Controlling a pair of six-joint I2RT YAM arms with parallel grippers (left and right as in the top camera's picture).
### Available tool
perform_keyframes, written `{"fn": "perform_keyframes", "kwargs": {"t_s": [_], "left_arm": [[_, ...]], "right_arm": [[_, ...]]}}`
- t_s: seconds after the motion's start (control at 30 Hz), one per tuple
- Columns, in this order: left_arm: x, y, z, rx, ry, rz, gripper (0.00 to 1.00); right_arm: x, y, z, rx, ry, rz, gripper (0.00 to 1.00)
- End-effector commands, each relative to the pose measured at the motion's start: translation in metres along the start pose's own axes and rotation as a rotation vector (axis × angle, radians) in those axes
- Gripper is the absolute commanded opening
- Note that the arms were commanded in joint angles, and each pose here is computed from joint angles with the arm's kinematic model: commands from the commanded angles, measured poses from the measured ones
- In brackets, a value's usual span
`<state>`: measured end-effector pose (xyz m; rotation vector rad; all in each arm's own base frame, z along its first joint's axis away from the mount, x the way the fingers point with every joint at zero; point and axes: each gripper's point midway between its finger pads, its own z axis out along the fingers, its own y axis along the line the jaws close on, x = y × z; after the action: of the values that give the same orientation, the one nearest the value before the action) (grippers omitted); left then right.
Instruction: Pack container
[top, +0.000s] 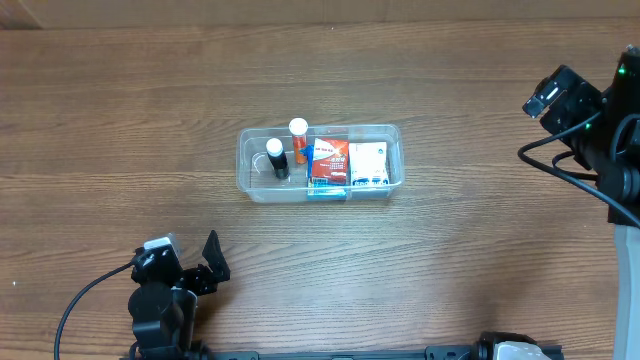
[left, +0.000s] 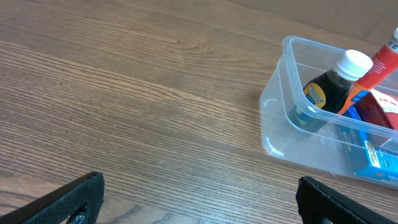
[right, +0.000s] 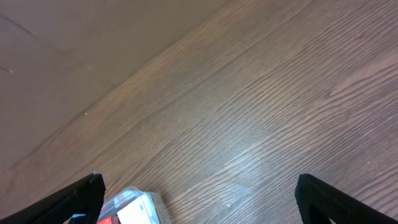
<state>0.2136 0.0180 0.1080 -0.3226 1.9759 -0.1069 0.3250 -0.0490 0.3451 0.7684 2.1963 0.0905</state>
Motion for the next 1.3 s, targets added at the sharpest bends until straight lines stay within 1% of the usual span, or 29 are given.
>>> {"fn": "perform_keyframes", "kwargs": {"t_s": [0.0,0.13,0.27,0.33,0.43,0.5,0.57,0.77,0.97,1.13,1.27], "left_arm": [[0.0,-0.001,0.0,0.008,-0.005,-0.014,1.0],[0.0,-0.001,0.0,0.008,-0.005,-0.014,1.0],[0.0,-0.001,0.0,0.008,-0.005,-0.014,1.0],[0.0,-0.001,0.0,0.008,-0.005,-0.014,1.0],[0.0,-0.001,0.0,0.008,-0.005,-0.014,1.0],[0.0,-0.001,0.0,0.008,-0.005,-0.014,1.0],[0.0,-0.001,0.0,0.008,-0.005,-0.014,1.0],[0.0,-0.001,0.0,0.008,-0.005,-0.014,1.0],[0.0,-0.001,0.0,0.008,-0.005,-0.014,1.0],[0.0,-0.001,0.0,0.008,-0.005,-0.014,1.0],[0.0,-0.001,0.0,0.008,-0.005,-0.014,1.0]], "right_arm": [[0.0,0.0,0.002,0.001,0.006,0.002,1.0],[0.0,-0.001,-0.002,0.0,-0.001,0.001,1.0],[0.011,-0.014,-0.032,0.006,-0.008,0.002,1.0],[0.009,-0.016,-0.051,-0.027,-0.073,-0.007,1.0],[0.008,-0.017,-0.07,-0.078,-0.188,-0.126,1.0],[0.016,-0.023,-0.079,-0.096,-0.249,-0.199,1.0],[0.031,-0.032,-0.081,-0.102,-0.274,-0.222,1.0],[0.086,-0.052,-0.062,-0.158,-0.288,-0.224,1.0],[0.135,-0.064,-0.015,-0.224,-0.297,-0.231,1.0],[0.163,-0.066,0.012,-0.283,-0.292,-0.239,1.0],[0.175,-0.07,0.029,-0.285,-0.285,-0.241,1.0]]}}
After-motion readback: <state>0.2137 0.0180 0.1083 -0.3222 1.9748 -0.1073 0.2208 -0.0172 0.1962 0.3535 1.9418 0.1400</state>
